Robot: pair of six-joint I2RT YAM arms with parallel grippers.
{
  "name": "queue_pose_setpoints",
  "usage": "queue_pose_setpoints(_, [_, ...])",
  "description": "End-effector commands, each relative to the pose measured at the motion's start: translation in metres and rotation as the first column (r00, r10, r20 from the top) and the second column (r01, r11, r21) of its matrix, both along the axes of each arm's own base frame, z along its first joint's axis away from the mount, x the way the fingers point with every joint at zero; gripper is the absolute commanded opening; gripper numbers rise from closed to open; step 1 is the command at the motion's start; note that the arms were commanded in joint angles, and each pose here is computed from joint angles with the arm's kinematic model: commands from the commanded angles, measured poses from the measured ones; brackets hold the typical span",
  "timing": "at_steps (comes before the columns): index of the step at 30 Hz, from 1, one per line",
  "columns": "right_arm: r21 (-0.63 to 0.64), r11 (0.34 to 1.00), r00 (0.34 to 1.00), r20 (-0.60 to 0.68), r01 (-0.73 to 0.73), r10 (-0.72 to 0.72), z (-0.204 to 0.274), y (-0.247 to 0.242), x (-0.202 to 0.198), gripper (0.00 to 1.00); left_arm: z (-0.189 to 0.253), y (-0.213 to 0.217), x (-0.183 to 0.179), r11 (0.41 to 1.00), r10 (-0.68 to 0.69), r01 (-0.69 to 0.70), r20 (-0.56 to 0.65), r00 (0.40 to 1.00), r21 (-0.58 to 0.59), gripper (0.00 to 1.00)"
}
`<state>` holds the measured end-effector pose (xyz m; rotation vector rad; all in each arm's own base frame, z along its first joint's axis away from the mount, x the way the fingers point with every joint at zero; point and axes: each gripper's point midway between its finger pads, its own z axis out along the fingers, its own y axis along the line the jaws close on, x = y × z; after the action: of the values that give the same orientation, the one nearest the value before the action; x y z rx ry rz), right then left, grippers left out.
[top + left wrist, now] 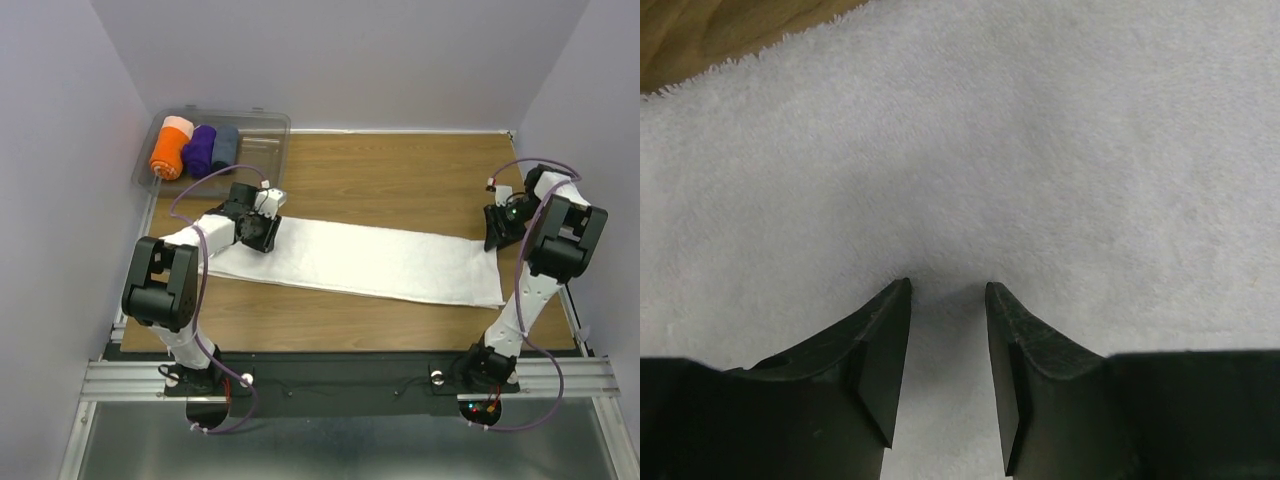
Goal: Roll the towels
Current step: Fold the towel
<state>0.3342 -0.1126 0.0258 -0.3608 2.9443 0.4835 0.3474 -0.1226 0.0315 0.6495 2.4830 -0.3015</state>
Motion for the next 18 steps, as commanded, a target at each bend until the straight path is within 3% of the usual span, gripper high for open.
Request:
queue_pose_setpoints(1, [-0.038,0.996,0.993,0.086,0.081,-0.077,-0.020,-0.018,0.052,0.45,0.023,0.001,0.001,0.998,0.055,-0.055,0.011,0.998,-0.035,0.47])
queue_pose_setpoints(7, [-0.044,0.994,0.973,0.214,0.102,-0.090,0.002,-0.015,0.120,0.47,0.055,-0.017,0.002,0.988,0.030,-0.022,0.049,0.998,-0.150,0.47])
queue_pose_setpoints(10, [-0.033,0.993,0.960,0.260,0.114,-0.101,0.025,-0.009,0.134,0.58,0.073,-0.019,0.002,0.984,0.034,-0.018,0.086,0.996,-0.178,0.48])
queue_pose_setpoints(13, [-0.063,0.990,0.952,0.288,0.127,-0.103,0.051,-0.018,0.125,0.65,0.089,-0.019,0.002,0.982,0.041,-0.015,0.133,0.990,-0.190,0.48])
queue_pose_setpoints(18, [-0.072,0.983,0.962,0.232,0.167,-0.147,0.056,-0.031,0.077,0.73,0.106,-0.021,0.002,0.974,0.055,-0.014,0.178,0.983,-0.225,0.48])
